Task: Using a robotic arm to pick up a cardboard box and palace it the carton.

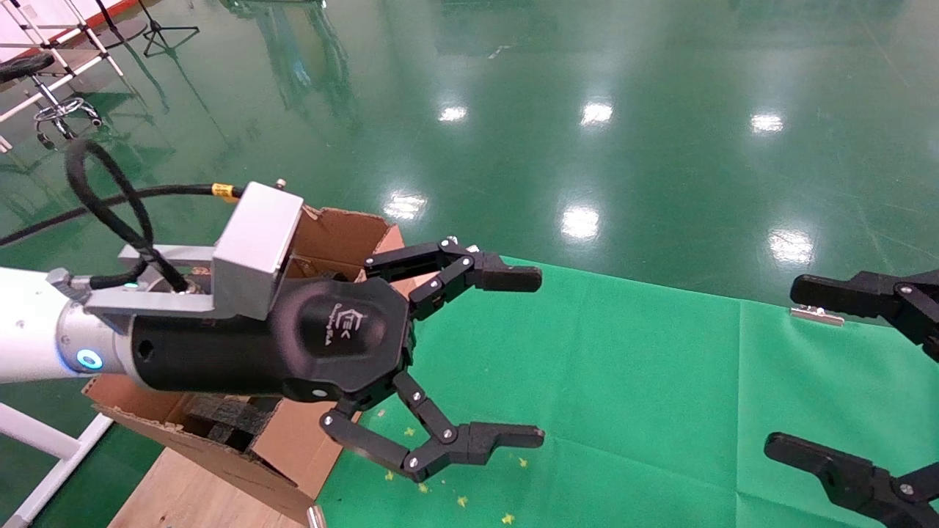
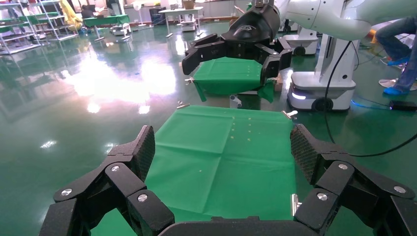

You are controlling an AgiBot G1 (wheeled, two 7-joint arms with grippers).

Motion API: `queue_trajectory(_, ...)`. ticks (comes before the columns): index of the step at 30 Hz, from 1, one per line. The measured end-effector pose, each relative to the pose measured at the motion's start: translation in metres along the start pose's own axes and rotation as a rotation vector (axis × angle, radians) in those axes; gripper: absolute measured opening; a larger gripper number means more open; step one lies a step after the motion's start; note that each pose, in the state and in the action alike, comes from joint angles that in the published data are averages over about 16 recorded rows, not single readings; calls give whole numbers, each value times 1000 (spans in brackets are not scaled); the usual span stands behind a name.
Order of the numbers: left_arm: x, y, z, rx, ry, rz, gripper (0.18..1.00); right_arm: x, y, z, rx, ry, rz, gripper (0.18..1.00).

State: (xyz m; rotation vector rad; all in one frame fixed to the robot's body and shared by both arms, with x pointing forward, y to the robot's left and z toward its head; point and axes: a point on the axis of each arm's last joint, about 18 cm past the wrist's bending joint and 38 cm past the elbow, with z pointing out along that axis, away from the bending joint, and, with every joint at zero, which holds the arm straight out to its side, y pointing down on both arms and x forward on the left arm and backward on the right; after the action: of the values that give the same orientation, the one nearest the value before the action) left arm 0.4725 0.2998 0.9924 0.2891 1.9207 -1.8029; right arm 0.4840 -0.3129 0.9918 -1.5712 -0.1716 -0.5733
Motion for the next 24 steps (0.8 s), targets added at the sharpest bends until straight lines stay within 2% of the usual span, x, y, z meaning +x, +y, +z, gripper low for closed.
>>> queue_trajectory(24, -3, 2, 0, -8, -7, -7, 1001, 0, 0, 0, 0, 0, 0, 1001)
